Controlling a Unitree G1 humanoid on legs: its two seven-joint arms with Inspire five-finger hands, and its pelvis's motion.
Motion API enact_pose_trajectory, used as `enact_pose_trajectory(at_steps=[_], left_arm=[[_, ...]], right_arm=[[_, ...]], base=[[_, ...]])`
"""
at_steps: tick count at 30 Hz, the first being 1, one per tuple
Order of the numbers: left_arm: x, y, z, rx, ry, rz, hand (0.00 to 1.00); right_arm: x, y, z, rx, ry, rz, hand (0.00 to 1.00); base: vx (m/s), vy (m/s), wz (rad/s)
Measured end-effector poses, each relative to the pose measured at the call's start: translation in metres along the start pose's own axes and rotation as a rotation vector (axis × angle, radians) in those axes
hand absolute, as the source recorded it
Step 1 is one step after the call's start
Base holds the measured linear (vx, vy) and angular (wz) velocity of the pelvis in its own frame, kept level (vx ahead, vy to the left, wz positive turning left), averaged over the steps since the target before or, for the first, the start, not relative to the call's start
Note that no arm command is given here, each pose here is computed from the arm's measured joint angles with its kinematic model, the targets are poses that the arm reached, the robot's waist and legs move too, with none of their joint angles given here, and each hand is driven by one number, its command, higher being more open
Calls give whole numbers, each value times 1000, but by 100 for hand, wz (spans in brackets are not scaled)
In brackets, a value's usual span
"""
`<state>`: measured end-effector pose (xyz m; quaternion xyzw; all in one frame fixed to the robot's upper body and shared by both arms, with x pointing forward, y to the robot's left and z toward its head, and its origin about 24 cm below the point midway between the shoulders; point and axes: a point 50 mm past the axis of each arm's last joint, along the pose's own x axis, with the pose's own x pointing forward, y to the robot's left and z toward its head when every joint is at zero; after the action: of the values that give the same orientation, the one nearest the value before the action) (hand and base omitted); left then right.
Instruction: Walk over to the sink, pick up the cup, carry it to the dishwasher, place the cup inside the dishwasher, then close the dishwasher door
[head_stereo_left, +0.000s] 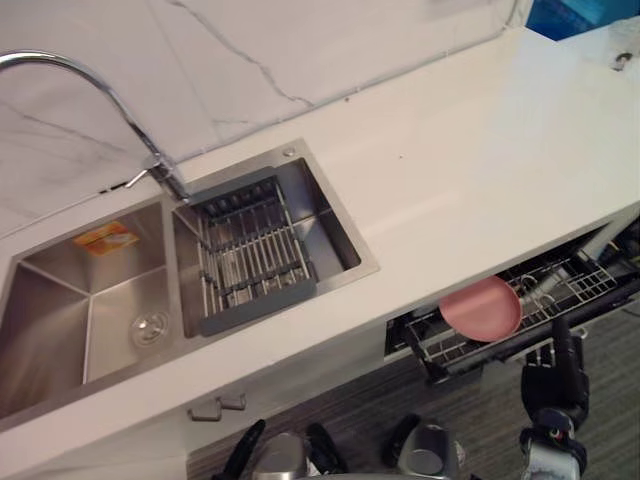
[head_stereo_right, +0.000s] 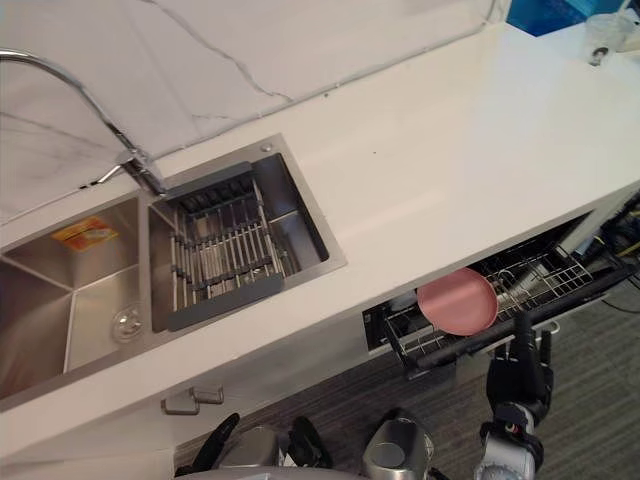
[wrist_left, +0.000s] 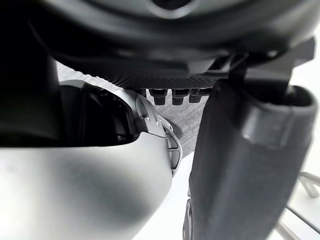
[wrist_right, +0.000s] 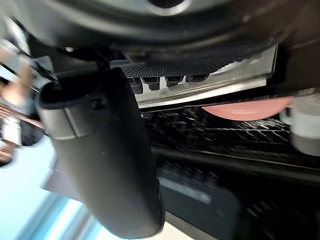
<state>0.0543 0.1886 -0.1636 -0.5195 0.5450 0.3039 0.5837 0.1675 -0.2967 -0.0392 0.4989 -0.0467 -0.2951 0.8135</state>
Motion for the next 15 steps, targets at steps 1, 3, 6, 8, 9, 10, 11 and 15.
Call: enact_pose_trajectory(at_steps=[1,3,6,8,9,10,11,15], left_arm=[[1,-2,-1,19,1,-18,100],[0,-2,-1,75,-2,-43,100],[3,-8,-5,182,-15,-109,100],[3,-8,-7,225,-18,-151,100],[-2,-2,0,254,-63,-181,100],[0,-4,-3,250,-78,-200,100],[1,-4,-6,246,-97,-207,100],[2,-3,-6,253,-79,-228,100]], right_arm=[[16,12,-8,-27,46,24,100],[26,25,-13,-70,83,63,100],[42,50,-20,-152,149,152,100],[44,61,-32,-198,197,195,100],[41,62,-42,-227,229,214,100],[43,66,-40,-258,228,233,100],[43,68,-41,-323,252,263,100],[41,75,-56,-489,322,346,100]], base=[[-158,-67,4],[-213,-141,36],[-206,-157,30],[-81,-205,1],[-44,-296,7],[-69,-205,7],[-38,-166,-7],[26,-29,-7]])
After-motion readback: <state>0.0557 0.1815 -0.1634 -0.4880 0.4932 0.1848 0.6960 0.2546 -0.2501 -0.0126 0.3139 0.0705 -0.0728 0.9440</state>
